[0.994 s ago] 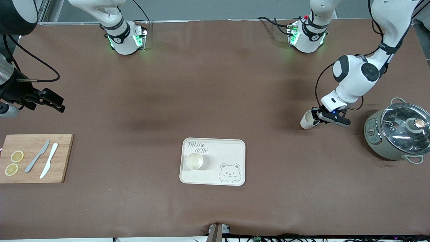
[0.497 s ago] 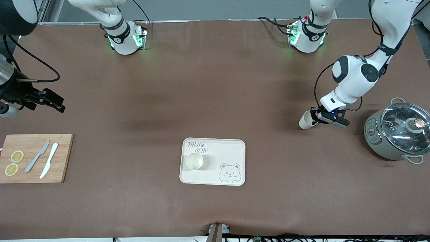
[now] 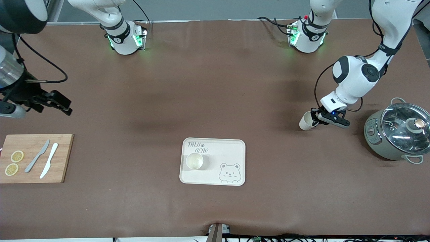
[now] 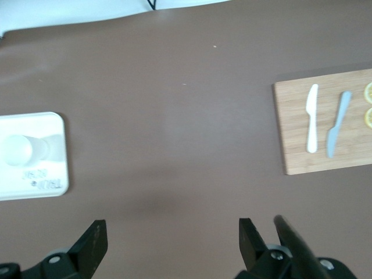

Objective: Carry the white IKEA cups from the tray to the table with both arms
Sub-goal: 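Move the right gripper toward the other cup while the left gripper holds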

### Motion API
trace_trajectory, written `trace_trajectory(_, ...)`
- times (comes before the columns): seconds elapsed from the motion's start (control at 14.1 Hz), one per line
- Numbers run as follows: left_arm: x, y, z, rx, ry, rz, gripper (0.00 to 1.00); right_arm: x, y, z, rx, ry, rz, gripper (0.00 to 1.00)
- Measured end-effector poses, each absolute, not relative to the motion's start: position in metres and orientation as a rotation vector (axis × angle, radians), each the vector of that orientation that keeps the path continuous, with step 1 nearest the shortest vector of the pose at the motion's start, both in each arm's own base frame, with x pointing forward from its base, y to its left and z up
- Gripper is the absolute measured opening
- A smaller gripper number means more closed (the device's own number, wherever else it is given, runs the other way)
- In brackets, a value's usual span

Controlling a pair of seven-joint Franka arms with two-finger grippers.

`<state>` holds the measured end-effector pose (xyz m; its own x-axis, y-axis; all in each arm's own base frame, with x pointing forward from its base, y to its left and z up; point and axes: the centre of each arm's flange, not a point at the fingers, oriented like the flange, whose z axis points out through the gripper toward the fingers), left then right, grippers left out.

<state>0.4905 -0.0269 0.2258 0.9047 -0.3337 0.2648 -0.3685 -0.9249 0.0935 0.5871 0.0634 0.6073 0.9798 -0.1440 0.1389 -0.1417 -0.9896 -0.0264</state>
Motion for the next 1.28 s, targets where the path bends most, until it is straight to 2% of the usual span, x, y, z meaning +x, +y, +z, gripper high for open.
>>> trace_trajectory(0.21,0.493,-0.027,0.226,2.922,-0.539,0.380,0.04,0.598,0.133,0.588,-3.051,0.360,-0.283,1.00)
trace_trajectory(0.5,0.498,-0.028,0.221,2.900,-0.548,0.391,0.04,0.611,0.207,0.527,-3.039,0.487,-0.216,1.00)
trace_trajectory(0.92,0.502,-0.026,0.215,2.881,-0.584,0.400,0.04,0.631,0.272,0.454,-3.029,0.575,-0.259,1.00)
trace_trajectory(1.28,0.506,-0.006,0.214,2.911,-0.617,0.414,0.04,0.640,0.301,0.415,-3.023,0.699,-0.272,1.00)
